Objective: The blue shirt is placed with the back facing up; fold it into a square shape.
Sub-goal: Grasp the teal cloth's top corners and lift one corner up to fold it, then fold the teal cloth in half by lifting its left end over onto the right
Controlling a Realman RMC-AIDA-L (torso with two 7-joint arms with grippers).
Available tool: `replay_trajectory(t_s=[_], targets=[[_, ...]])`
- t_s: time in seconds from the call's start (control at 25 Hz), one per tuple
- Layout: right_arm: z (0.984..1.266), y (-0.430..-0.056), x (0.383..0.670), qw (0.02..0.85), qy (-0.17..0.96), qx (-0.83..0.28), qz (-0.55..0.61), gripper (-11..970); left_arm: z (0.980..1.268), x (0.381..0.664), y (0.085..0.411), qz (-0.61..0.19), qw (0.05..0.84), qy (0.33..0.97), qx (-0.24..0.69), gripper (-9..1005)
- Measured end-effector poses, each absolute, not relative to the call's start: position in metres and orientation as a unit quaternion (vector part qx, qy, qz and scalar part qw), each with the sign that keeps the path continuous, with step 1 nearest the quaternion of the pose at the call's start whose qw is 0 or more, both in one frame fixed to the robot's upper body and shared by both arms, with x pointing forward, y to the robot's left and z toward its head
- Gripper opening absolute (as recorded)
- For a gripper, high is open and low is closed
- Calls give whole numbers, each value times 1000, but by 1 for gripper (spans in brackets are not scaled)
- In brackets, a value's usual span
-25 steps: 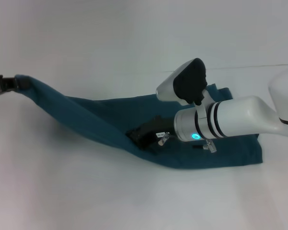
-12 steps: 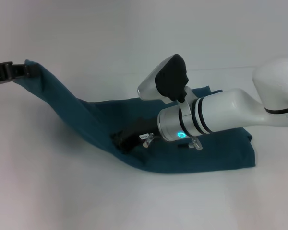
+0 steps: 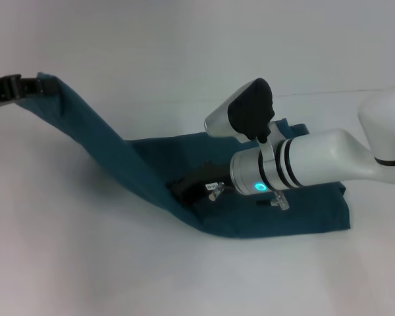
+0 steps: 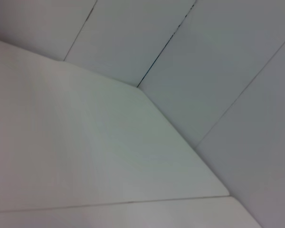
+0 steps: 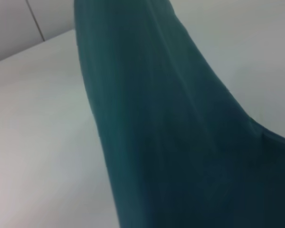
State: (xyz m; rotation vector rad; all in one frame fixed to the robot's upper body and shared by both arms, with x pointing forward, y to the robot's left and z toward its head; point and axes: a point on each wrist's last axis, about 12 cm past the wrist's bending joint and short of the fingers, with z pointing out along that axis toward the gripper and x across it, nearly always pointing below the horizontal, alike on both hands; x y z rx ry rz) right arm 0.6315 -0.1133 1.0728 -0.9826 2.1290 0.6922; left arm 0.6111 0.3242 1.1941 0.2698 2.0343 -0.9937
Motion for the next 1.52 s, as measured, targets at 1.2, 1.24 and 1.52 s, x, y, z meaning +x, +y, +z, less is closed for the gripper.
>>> replay_trajectory(t_s=[1.2,1.24,1.52], targets=[[1071,-252,604,416,842,-204,277,61,1190,616,228,-489,411,751,167,80],[1073,-261,600,419,842,-198,275,62,1189,617,218,-496,411,746,168,81],[1071,-317,575,412,856,-175,258,69,1169,622,149,-547,393,720,168,91]])
